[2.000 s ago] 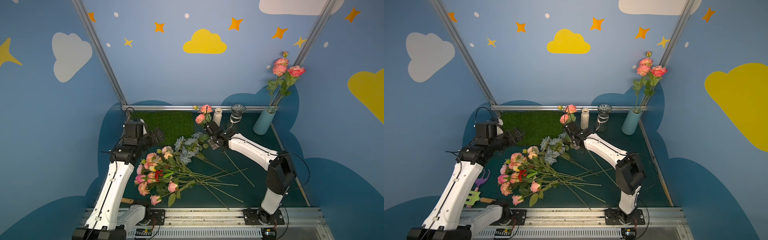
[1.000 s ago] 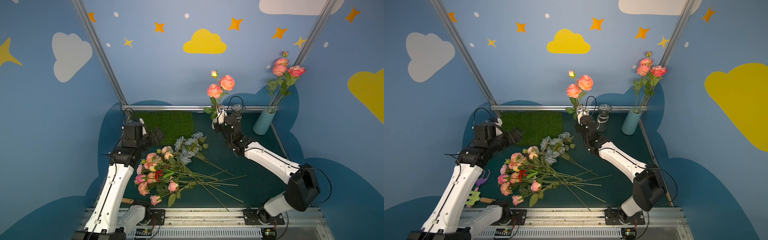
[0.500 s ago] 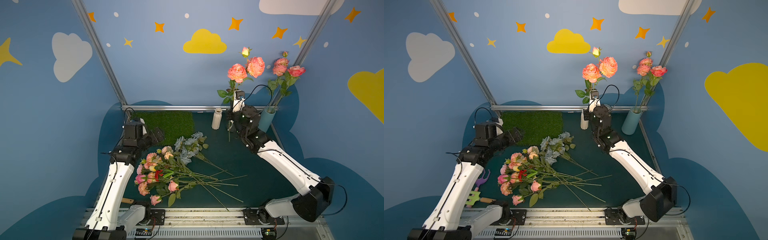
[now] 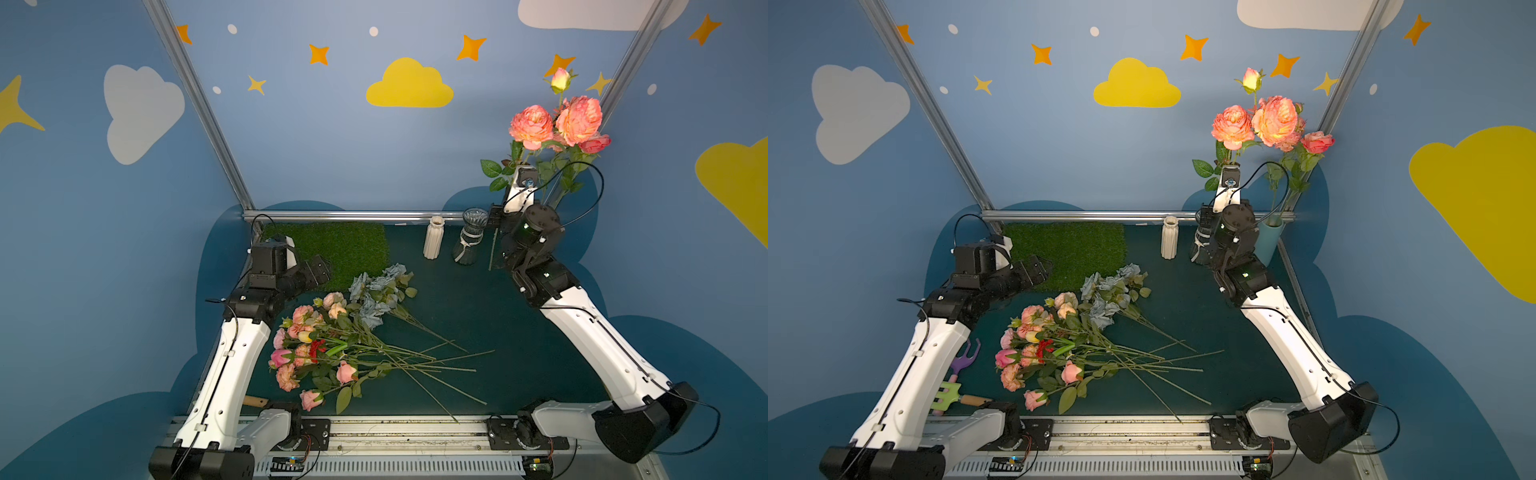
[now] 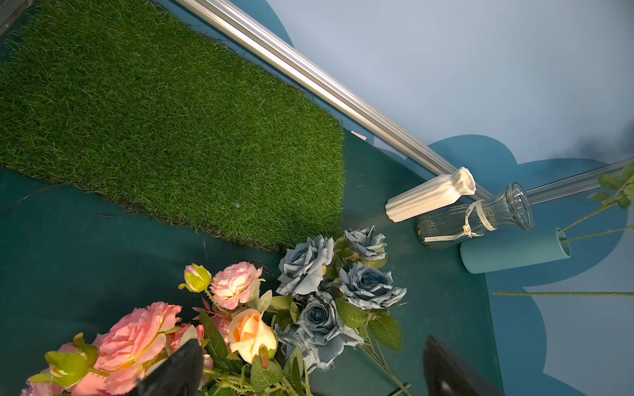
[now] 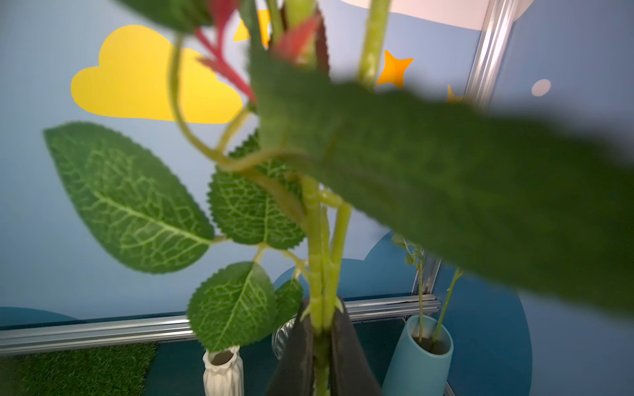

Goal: Place the pink flowers into the vase
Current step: Place the flower in the vase.

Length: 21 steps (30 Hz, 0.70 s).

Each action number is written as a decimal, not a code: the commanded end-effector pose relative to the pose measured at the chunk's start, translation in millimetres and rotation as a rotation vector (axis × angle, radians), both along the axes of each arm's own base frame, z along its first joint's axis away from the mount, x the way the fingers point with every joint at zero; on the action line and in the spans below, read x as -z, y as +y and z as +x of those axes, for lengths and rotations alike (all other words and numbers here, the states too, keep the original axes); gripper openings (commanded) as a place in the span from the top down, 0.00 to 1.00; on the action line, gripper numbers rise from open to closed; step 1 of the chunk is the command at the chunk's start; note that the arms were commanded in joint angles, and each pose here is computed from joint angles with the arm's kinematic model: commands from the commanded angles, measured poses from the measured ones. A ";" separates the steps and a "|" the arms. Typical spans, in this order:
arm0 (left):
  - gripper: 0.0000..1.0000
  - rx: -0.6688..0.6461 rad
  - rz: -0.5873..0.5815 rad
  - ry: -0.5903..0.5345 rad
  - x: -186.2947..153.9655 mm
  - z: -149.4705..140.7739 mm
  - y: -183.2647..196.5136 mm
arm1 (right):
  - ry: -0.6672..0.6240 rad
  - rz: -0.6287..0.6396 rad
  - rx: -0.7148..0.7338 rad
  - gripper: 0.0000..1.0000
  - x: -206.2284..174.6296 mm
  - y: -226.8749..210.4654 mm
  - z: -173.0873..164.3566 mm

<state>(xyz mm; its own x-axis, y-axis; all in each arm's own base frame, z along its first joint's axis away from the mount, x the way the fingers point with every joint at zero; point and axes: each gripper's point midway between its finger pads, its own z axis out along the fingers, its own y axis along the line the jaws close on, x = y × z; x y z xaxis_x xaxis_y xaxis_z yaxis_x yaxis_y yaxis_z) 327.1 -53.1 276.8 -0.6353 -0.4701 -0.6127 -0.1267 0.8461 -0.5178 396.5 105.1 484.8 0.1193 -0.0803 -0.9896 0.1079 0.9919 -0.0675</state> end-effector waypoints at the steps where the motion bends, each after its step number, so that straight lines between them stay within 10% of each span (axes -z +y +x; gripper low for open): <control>1: 0.00 0.008 0.001 0.017 5.1 0.9 1.3 | -0.071 0.024 0.044 1.00 -25.0 -20.5 -16.3; 21: 0.00 -0.005 -0.012 0.032 10.3 2.1 4.0 | -0.137 0.070 0.118 1.00 -1.1 -45.1 -9.5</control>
